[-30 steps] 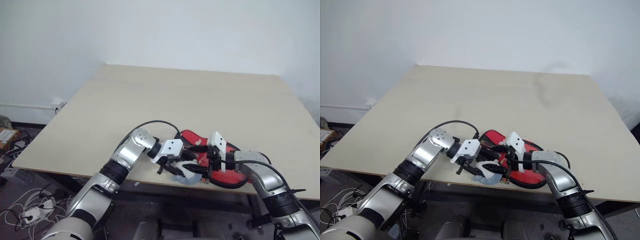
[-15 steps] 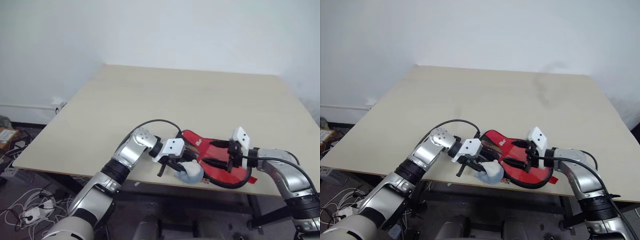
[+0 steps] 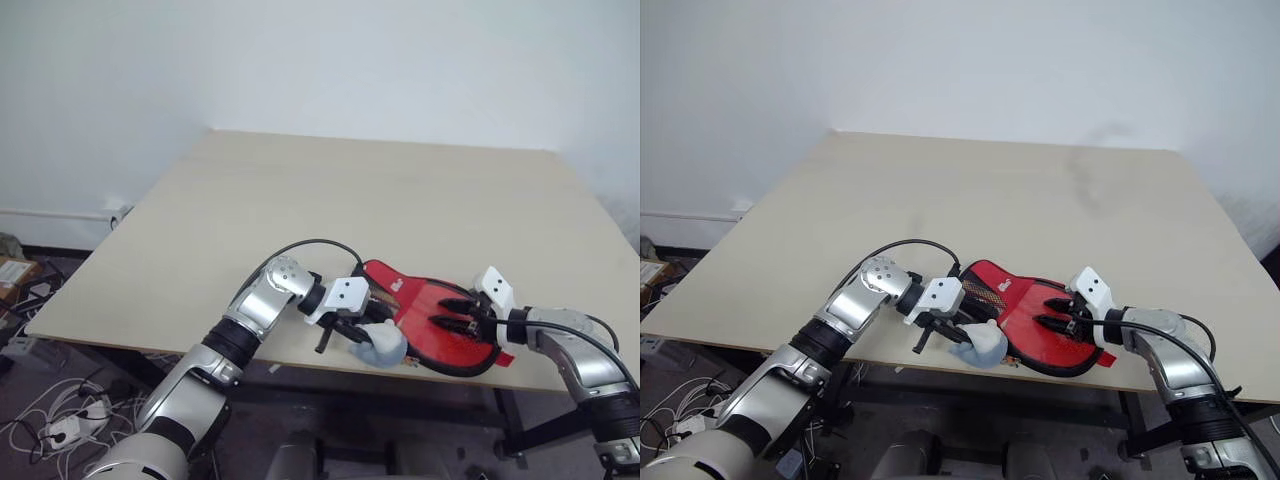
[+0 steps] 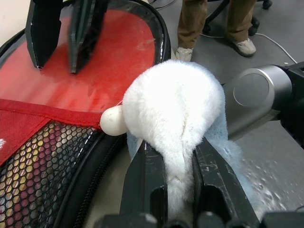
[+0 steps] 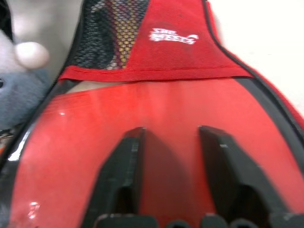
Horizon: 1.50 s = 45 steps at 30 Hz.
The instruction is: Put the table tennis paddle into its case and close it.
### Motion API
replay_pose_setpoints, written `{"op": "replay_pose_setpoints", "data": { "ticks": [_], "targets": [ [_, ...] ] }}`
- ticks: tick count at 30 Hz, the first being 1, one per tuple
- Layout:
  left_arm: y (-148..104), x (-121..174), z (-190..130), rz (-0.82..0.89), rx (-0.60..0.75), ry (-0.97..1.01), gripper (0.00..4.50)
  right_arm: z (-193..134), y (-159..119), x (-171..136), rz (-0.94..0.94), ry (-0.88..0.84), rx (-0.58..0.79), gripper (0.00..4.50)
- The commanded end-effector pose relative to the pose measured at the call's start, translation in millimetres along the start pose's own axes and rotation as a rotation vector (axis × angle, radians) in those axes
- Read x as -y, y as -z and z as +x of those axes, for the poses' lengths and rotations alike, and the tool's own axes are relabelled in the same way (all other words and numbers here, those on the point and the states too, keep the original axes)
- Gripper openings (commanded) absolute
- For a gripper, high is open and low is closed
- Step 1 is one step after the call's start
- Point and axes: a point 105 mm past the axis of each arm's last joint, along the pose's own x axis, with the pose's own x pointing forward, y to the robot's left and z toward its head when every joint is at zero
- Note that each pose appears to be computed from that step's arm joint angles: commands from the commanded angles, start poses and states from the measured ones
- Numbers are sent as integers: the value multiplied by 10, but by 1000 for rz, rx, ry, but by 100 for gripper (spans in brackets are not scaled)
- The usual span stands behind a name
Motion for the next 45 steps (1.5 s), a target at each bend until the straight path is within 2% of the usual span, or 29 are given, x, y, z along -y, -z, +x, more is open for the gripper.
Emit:
{"op": "replay_pose_setpoints", "data": {
  "ticks": [1,4,11,26,45],
  "targets": [
    [-43,-71,-97,11,0,-46,25,14,207,-27,21,-15,-81,73],
    [-41,-81,-132,4,3,-63,25,27,291,-55,36,-27,-102,2],
    [-27,-91,-229,-5,3,-94,25,57,336,-63,31,-27,-117,2],
    [205,-204,-737,-67,-68,-256,25,92,368,-59,-5,-20,-134,2],
    [645,-493,-1273,-74,-324,-517,25,110,384,-57,-19,-20,-138,2]
  ]
}}
